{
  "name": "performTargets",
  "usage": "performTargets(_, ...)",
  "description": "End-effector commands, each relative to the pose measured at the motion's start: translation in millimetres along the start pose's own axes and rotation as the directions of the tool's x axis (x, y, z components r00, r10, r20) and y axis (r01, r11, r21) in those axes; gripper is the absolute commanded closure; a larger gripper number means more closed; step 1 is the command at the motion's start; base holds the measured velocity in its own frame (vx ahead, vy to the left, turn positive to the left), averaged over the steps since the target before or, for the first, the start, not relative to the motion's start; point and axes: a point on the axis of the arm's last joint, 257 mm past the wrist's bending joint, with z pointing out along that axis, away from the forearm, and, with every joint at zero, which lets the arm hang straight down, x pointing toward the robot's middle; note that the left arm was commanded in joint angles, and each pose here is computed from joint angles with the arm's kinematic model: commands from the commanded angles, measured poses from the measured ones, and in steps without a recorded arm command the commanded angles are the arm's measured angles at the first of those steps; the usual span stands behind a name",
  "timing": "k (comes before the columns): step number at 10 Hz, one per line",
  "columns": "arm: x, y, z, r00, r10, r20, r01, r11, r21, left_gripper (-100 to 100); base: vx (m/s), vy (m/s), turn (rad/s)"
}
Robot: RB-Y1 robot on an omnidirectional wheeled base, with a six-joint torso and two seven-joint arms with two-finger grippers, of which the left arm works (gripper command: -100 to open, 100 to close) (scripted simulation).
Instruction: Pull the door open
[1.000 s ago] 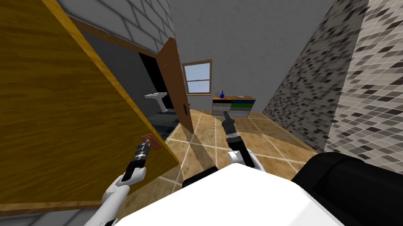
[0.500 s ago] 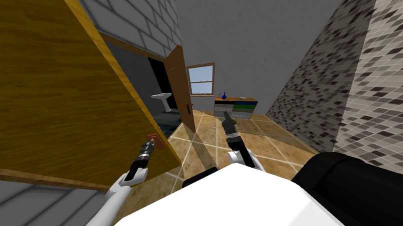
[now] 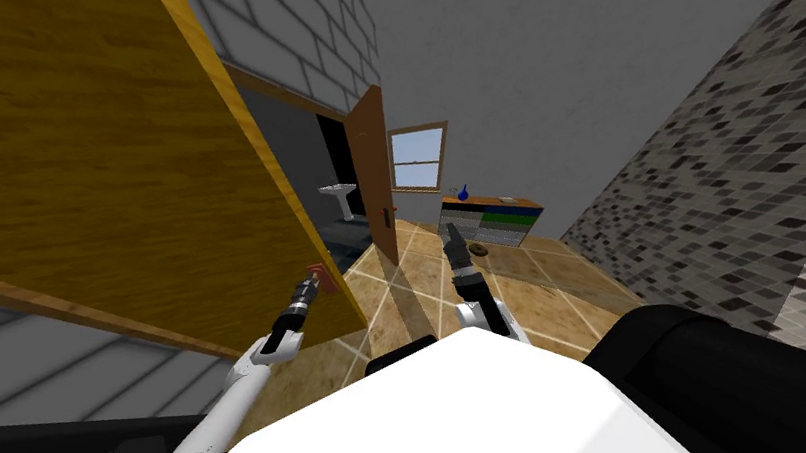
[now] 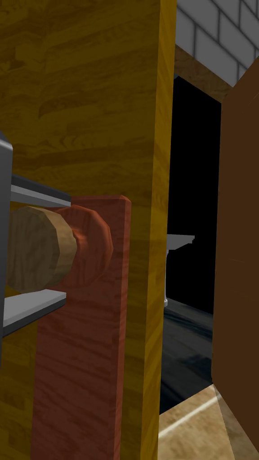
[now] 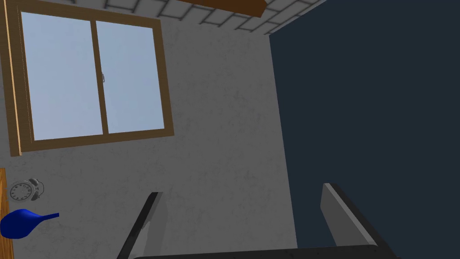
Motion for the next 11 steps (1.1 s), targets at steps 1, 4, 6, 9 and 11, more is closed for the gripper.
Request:
performTargets(1, 27.1, 2.1, 4.4, 0.9990, -0.007, -0.045, 0.007, 1.0000, -0.001, 100, 0.014, -0.004, 0.083)
performTargets(4, 59.1, 2.0, 9.6, 0.9942, -0.007, -0.107, 0.007, 1.0000, -0.001, 100, 0.003, -0.012, 0.104)
performTargets(6, 44.7, 0.3, -0.7, 0.9940, -0.005, -0.110, 0.005, 1.0000, 0.001, -100, -0.017, -0.037, 0.139)
performTargets(9, 29.1, -1.1, -20.6, 0.9903, -0.004, -0.139, 0.005, 1.0000, 0.007, -100, -0.115, -0.067, 0.288)
performTargets(11, 27.2, 0.0, -22.3, 0.9902, -0.002, -0.140, 0.002, 1.0000, 0.004, -100, -0.070, -0.038, 0.153)
